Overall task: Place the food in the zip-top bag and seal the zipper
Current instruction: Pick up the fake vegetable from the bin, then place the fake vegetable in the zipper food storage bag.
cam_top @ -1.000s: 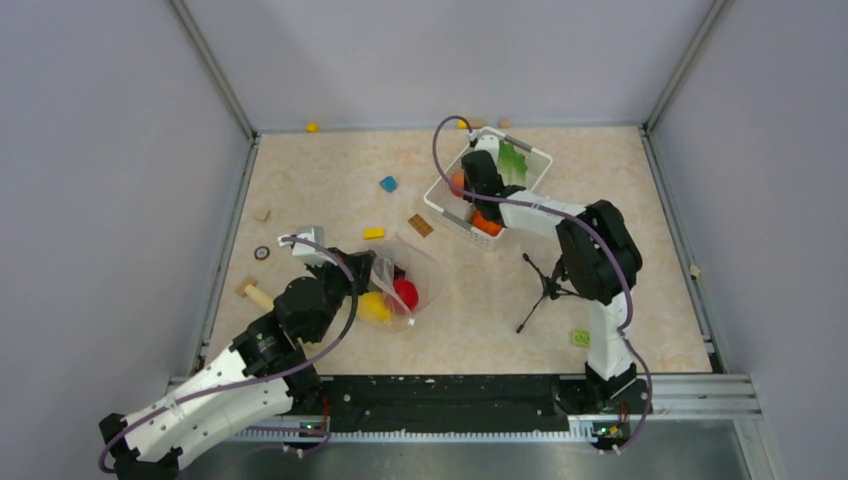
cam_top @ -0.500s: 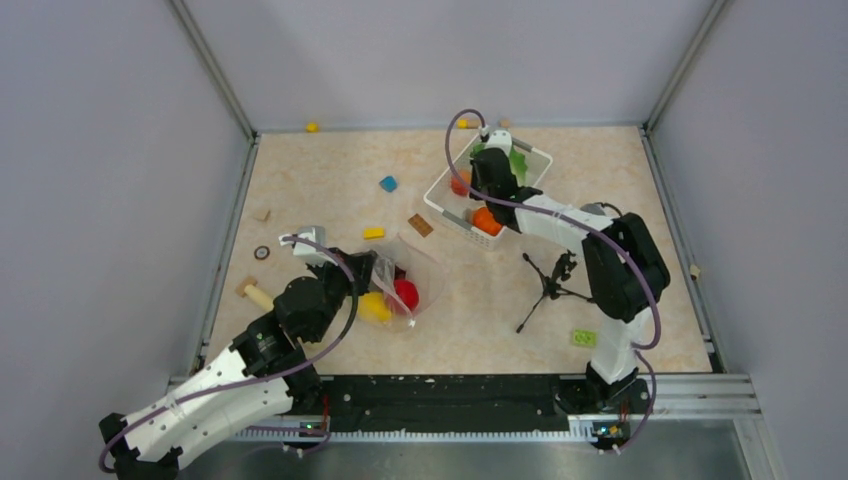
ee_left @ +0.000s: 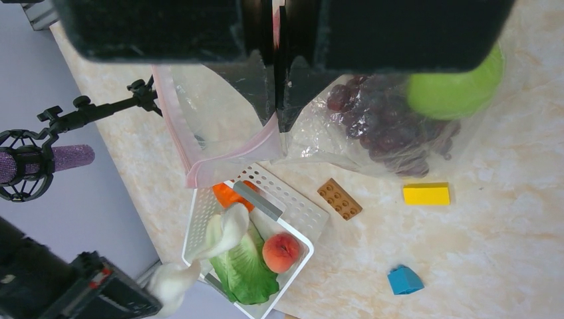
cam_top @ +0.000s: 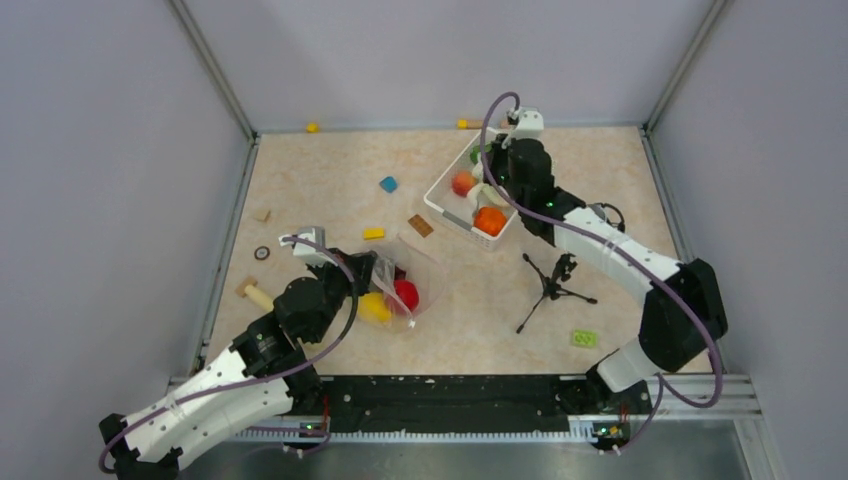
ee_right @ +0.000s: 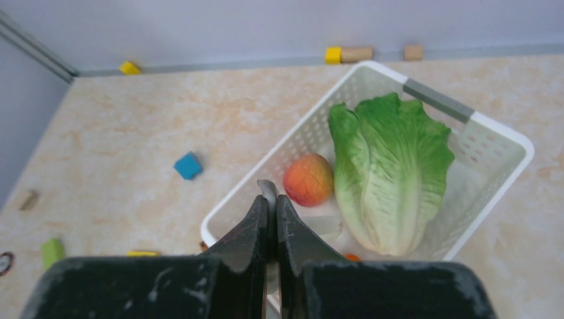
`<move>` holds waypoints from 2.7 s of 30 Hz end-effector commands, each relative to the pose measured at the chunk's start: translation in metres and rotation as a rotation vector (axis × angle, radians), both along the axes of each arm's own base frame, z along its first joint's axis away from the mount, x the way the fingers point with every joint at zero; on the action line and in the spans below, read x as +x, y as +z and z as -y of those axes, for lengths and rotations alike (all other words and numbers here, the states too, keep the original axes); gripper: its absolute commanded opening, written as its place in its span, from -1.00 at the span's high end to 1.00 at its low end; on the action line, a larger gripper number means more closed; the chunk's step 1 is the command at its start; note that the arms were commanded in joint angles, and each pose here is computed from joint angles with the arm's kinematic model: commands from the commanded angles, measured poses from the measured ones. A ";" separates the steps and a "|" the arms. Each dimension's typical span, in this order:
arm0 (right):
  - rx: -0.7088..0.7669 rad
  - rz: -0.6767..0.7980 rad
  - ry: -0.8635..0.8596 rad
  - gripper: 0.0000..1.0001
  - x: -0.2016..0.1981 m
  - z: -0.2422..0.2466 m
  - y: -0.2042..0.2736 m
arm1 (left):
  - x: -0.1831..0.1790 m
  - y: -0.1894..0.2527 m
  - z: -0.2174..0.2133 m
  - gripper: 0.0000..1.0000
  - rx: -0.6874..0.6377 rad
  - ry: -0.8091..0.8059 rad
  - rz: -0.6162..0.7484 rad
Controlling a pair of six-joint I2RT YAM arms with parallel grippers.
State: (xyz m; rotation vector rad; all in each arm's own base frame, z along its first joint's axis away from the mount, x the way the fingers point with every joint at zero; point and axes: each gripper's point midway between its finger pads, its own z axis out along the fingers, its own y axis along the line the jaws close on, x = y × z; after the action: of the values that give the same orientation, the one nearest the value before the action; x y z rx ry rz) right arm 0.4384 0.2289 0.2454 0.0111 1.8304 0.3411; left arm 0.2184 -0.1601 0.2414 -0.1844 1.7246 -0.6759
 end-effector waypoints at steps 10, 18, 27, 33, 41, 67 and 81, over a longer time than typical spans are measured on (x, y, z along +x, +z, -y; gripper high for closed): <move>0.264 0.295 0.484 1.00 -0.110 -0.042 0.163 | 0.001 0.010 0.004 1.00 -0.058 -0.006 0.020; 0.343 0.276 0.855 1.00 -0.193 -0.088 0.180 | -0.002 0.014 0.002 1.00 -0.071 -0.010 0.024; 0.364 0.287 1.057 1.00 -0.245 -0.121 0.175 | -0.003 0.016 0.000 1.00 -0.073 -0.006 0.027; 0.362 0.264 1.074 1.00 -0.251 -0.134 0.157 | -0.002 0.015 0.001 1.00 -0.070 -0.009 0.025; 0.347 0.285 1.092 1.00 -0.263 -0.140 0.161 | -0.003 0.015 0.002 1.00 -0.072 -0.012 0.023; 0.406 0.424 0.920 1.00 -0.262 -0.100 0.222 | -0.003 0.016 0.002 1.00 -0.078 -0.015 0.025; 0.394 0.283 1.020 1.00 -0.261 -0.130 0.163 | -0.005 0.017 0.000 1.00 -0.085 -0.017 0.030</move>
State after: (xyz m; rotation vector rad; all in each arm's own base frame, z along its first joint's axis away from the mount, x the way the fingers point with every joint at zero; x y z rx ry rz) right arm 0.1865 0.3512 0.4155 -0.6503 1.3595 1.2715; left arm 0.2129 -0.1606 0.2465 -0.1960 1.7149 -0.7263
